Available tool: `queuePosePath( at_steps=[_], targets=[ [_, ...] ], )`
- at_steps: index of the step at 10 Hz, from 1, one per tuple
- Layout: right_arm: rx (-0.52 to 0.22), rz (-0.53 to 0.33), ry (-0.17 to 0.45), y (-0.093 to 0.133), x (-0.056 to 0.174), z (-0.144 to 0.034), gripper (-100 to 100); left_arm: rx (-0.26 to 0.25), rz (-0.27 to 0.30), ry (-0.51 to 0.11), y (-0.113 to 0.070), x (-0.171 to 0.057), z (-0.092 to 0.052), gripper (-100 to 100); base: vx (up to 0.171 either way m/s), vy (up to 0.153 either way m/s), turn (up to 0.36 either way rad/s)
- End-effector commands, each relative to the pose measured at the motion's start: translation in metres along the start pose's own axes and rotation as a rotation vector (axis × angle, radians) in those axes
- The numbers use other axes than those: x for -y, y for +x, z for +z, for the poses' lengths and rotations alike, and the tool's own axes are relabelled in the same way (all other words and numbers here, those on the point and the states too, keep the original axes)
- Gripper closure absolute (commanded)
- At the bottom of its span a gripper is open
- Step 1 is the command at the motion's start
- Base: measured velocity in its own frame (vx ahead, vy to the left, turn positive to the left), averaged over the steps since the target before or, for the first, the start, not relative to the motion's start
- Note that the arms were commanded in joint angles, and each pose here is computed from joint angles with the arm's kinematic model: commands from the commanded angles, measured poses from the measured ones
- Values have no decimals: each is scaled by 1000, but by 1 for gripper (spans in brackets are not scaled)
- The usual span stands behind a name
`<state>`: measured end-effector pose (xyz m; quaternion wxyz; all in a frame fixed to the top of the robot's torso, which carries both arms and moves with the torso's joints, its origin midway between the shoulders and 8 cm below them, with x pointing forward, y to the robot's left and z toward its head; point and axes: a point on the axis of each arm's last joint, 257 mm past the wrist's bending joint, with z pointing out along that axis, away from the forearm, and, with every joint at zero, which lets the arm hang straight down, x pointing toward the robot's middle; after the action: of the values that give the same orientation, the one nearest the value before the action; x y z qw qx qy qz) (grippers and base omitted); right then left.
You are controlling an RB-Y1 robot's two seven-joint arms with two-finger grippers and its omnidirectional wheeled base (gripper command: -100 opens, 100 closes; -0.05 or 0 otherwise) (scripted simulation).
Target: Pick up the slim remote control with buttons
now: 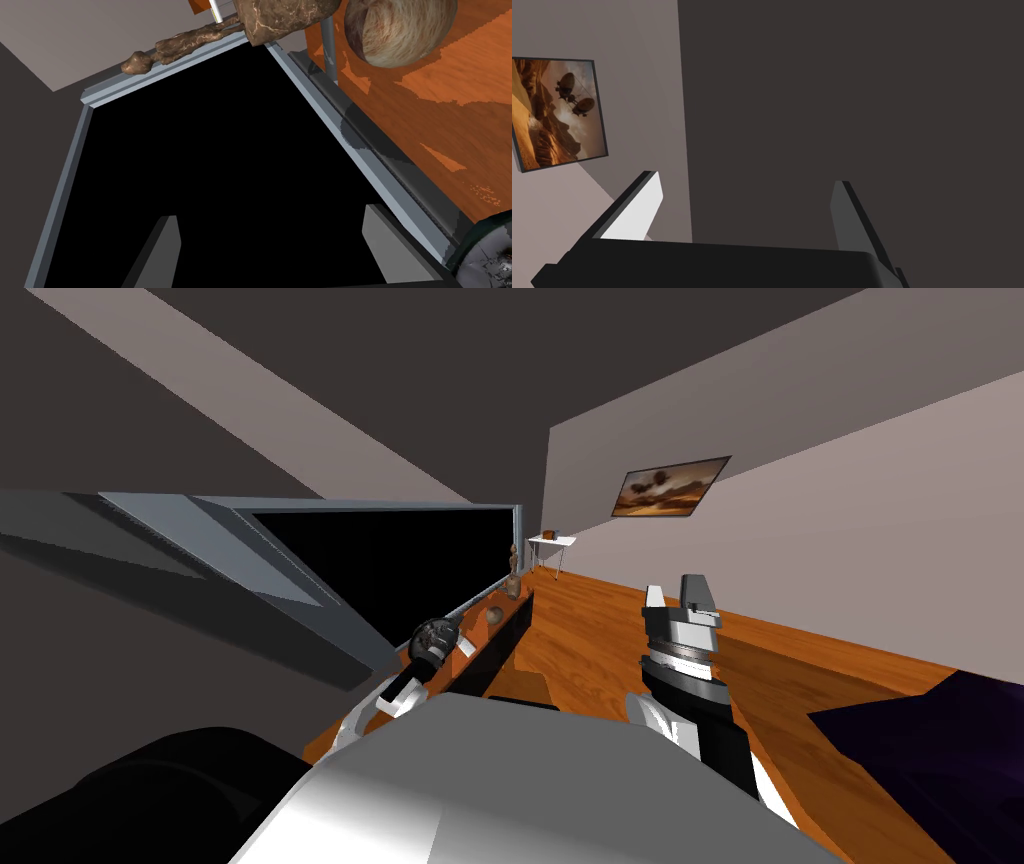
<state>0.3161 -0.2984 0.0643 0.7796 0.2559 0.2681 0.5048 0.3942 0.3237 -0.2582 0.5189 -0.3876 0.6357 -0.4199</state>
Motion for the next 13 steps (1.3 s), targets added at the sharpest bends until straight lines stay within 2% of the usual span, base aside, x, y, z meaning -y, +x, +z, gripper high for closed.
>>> queuePosePath(
  at_steps=[1,4,5,6,7,8,9,10,11,13],
  targets=[
    [0,0,0,0,0,0,0,-20,12,-77,0,-27,-8,-100,32,6,-106],
    [0,0,0,0,0,0,0,-56,31,-283,-12,-101,-35,-100,65,4,-169],
    [0,0,0,0,0,0,0,-56,29,-283,-12,-101,-35,-100,64,15,-52],
    [0,0,0,0,0,0,0,-65,31,-354,-17,-126,-47,-100,72,16,-116],
    [0,0,0,0,0,0,0,-65,31,-354,-17,-126,-47,-100,52,12,-60],
    [0,0,0,0,0,0,0,-74,31,-426,-21,-150,-61,-100,62,3,-119],
    [0,0,0,0,0,0,0,-74,31,-427,-21,-150,-61,-100,54,3,-54],
    [0,0,0,0,0,0,0,-82,28,-501,-25,-174,-77,-100,68,-2,-142],
    [0,0,0,0,0,0,0,-82,28,-501,-25,-174,-77,-100,54,8,-68],
    [0,0,0,0,0,0,0,-97,17,-644,-31,-218,-113,-100,95,16,-176]
  ],
)
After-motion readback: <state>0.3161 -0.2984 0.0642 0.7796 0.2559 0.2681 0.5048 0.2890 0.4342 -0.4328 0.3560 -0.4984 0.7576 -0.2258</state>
